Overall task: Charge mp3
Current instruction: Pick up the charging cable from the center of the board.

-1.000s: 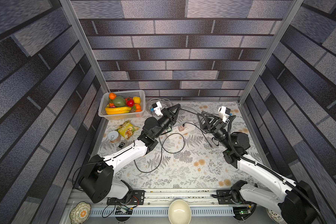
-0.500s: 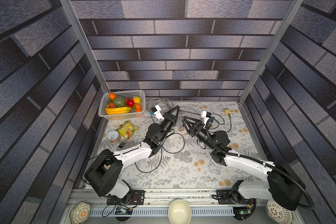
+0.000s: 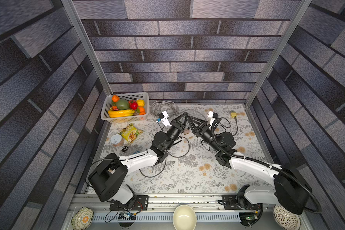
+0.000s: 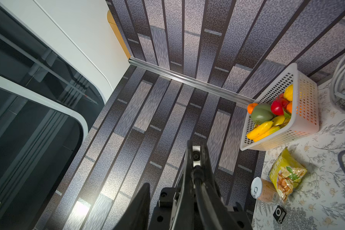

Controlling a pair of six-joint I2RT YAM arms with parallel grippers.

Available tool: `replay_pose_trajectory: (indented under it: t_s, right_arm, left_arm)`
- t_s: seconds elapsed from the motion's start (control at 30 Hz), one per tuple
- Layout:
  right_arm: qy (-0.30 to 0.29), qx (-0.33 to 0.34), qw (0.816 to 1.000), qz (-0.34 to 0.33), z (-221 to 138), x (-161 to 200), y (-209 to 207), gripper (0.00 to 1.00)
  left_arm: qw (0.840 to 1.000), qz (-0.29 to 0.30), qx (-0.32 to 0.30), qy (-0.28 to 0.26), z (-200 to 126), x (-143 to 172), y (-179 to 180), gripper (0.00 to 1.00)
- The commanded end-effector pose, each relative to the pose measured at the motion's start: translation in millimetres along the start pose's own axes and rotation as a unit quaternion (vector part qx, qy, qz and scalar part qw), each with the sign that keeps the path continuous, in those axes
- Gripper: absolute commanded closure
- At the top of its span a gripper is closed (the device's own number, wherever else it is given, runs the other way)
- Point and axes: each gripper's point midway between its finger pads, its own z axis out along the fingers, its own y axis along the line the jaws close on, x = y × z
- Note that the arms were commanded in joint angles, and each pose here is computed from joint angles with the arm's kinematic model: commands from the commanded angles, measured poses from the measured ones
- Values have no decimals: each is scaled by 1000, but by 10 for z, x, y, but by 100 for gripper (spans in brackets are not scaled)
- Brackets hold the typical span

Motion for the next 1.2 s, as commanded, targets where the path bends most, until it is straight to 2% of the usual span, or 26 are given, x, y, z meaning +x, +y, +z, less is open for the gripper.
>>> replay_pose_trajectory:
  t_s: [0.0,0.23,0.5,0.7,0.77,0.87,0.93,1.03,1.17]
  right_arm:
    - [-13,-24,1000,-14,14,-64,197,62]
    - [-35,-5,999,-31,-86,-133,153,68]
    - [-38,-3,998,-43,-93,-158,195,82]
    - [-24,-5,999,-43,-97,-126,214,100]
    - [-21,-2,999,-42,-119,-128,213,100]
    - [-22,-1,998,-51,-210,-179,249,100]
    - [-29,10,998,-61,-328,-252,228,100]
    - [-29,7,997,-78,-494,-346,280,100]
    - [10,-7,993,-115,-581,-303,457,100]
  left_arm:
    - [1000,7,17,2,-51,46,-99,100]
    - [1000,-1,22,10,-68,113,-141,100]
    - [999,-14,22,27,-39,238,-146,100]
    - [999,-16,24,31,-17,282,-118,100]
    - [999,-13,26,30,-23,291,-107,100]
    - [999,2,25,23,-63,220,-87,67]
    - [1000,16,7,13,-156,52,-40,43]
    - [995,54,-85,6,-364,-237,173,26]
    - [977,131,-168,20,-660,-548,156,12]
